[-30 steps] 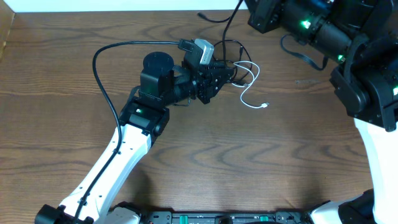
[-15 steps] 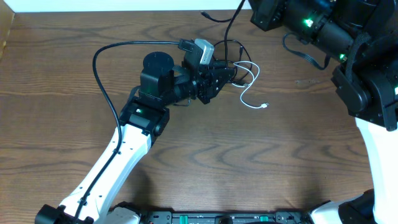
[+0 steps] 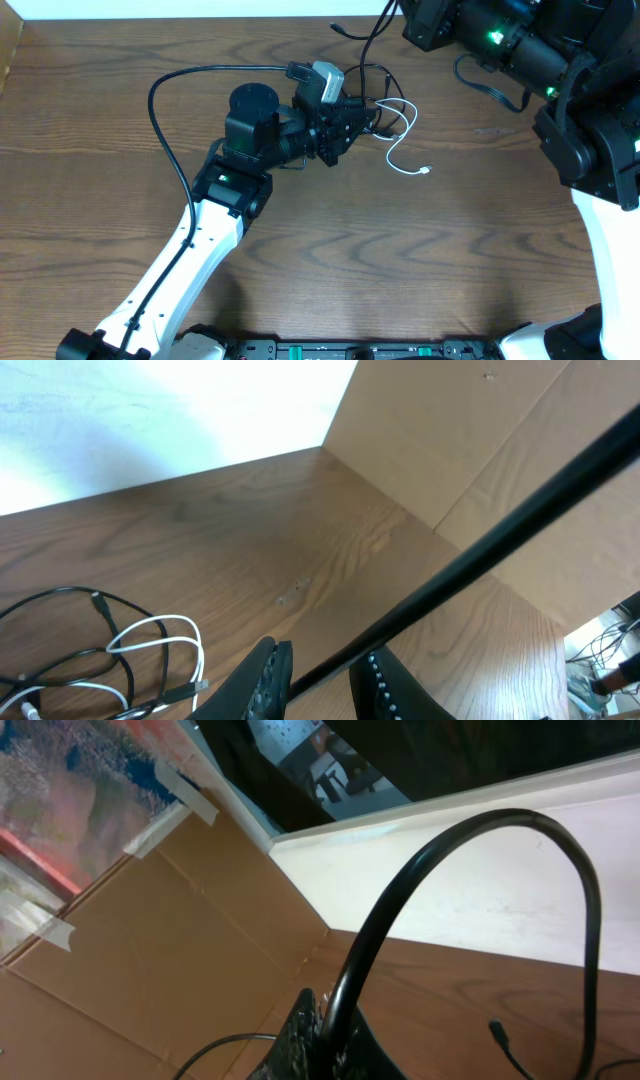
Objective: Untangle cables
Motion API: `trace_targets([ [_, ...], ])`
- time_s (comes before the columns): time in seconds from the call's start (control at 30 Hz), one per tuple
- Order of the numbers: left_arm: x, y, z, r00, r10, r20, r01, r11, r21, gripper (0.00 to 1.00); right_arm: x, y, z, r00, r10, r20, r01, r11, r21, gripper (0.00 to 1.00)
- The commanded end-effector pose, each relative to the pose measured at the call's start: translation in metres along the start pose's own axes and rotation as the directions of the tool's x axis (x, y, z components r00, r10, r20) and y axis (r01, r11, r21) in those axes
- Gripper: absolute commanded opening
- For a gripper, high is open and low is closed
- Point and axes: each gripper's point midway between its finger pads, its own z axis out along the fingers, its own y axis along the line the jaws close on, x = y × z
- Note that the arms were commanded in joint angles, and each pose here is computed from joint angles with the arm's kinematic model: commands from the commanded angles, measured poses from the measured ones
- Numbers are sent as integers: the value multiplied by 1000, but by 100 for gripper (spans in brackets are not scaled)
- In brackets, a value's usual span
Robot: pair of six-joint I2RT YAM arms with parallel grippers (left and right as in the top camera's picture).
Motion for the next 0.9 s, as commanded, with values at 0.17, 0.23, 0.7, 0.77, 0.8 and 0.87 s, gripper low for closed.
trace_targets([
  [0.17,-9,-13,2,999,34,23,-35,999,28,27,4,8,-2,1000,9,-14,-9,1000,-19,1],
  [0.23,-9,-12,2,999,34,22,-34,999,28,27,4,8,-2,1000,8,-14,-9,1000,-19,1],
  [0.7,-9,-12,2,999,33,22,-34,999,27,24,2,5,-2,1000,8,-4,-8,1000,-6,1],
  [0.77,-9,-12,2,999,33,22,-34,999,27,21,2,5,-2,1000,7,-3,-7,1000,-5,1],
  [0.8,-9,-12,2,999,33,22,-34,999,27,19,1,4,-2,1000,7,-2,-7,1000,-4,1],
  [0.87,-9,-12,2,999,33,22,-34,999,26,13,0,3,-2,1000,8,-1,-8,1000,-1,1],
])
